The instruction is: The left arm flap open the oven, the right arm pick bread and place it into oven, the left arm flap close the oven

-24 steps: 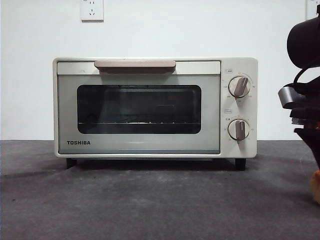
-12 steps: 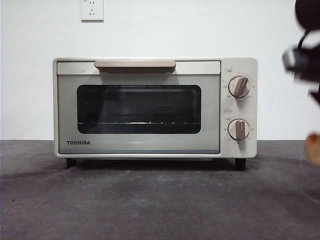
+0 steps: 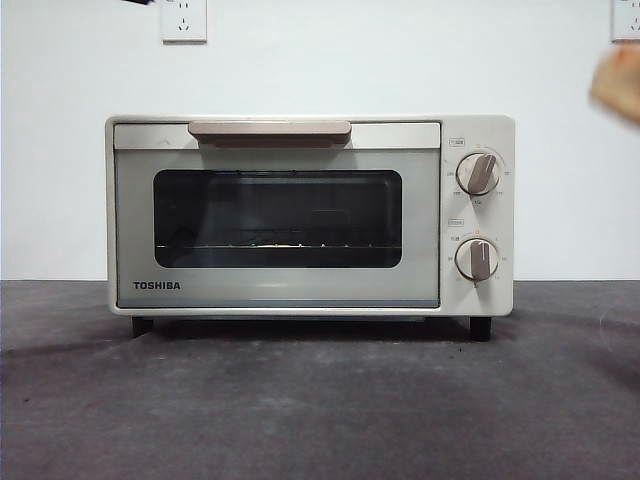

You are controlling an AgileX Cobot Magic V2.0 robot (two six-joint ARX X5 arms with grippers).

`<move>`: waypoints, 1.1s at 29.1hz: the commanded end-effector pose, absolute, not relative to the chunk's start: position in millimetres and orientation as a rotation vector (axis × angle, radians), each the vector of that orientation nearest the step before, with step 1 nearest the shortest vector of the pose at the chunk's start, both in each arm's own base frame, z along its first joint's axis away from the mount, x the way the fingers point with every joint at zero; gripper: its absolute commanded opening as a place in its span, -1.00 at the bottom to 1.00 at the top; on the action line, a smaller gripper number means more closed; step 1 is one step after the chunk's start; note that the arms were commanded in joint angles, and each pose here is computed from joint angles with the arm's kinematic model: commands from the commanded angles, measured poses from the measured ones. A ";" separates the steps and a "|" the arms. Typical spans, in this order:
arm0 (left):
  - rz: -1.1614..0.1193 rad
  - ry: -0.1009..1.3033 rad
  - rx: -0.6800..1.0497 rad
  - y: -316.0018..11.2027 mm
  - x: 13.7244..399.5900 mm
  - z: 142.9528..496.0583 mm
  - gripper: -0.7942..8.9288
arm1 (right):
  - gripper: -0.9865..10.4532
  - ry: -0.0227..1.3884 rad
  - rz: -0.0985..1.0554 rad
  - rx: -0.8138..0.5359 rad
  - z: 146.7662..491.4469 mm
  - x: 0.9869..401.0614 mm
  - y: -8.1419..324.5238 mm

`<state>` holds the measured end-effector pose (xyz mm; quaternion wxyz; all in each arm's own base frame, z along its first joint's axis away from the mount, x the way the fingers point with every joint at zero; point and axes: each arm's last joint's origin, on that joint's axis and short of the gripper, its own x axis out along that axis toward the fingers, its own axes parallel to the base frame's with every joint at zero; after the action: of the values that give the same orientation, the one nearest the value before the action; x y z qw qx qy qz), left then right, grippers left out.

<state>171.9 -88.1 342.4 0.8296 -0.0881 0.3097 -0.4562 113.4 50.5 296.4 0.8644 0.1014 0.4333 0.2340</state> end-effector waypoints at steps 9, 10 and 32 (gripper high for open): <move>-0.904 0.802 -0.106 -117.6 226.3 346.5 -0.80 | -0.66 0.561 0.552 0.298 329.3 64.2 32.8; -0.899 0.796 -0.077 -121.1 231.3 347.3 -0.80 | -0.66 0.549 0.555 0.298 329.8 61.6 31.8; -0.834 0.674 0.152 -156.5 287.8 329.0 -0.80 | -0.66 0.511 0.563 0.300 331.4 53.4 28.7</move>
<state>282.6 -152.4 325.7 0.8546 0.0640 0.3327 -0.3936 54.7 28.9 325.8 0.9166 0.1419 0.2589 0.2694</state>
